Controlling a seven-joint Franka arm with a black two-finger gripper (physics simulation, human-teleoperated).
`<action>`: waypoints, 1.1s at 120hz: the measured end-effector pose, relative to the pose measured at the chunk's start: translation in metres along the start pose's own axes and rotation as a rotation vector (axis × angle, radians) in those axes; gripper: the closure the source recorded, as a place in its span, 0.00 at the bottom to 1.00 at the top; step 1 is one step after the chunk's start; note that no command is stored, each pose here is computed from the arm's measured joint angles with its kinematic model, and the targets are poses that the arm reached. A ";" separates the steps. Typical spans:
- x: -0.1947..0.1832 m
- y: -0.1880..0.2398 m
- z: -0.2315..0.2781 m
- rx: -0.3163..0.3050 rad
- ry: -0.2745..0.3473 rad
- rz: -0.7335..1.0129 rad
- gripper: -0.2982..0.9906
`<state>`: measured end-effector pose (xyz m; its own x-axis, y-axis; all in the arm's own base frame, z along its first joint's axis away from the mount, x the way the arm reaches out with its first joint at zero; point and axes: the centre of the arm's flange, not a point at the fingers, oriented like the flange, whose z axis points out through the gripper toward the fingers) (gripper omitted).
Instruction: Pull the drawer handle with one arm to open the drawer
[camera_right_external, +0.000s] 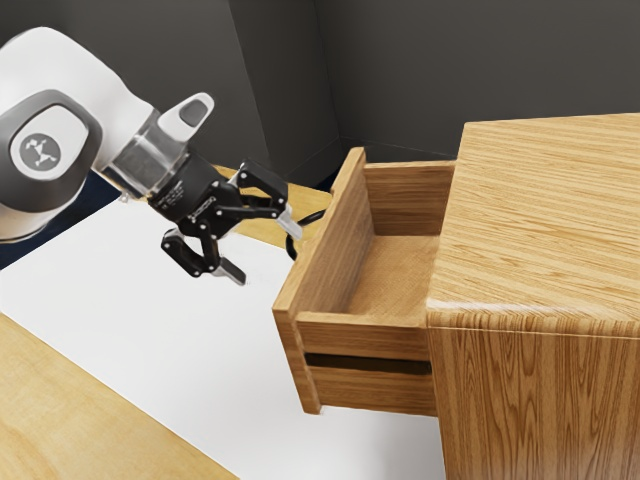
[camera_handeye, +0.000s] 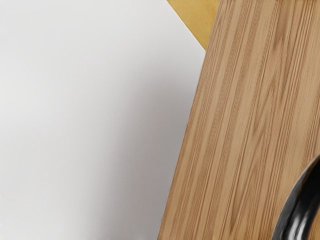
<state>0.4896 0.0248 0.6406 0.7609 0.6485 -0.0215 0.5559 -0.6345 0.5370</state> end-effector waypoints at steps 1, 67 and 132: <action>0.000 -0.001 -0.001 0.000 0.000 -0.001 0.23; 0.014 -0.071 -0.035 -0.022 0.026 -0.074 0.23; 0.019 -0.112 -0.103 -0.037 0.103 -0.078 0.23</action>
<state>0.4076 0.1511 0.6668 0.6761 0.7365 0.0216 0.5981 -0.5657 0.5677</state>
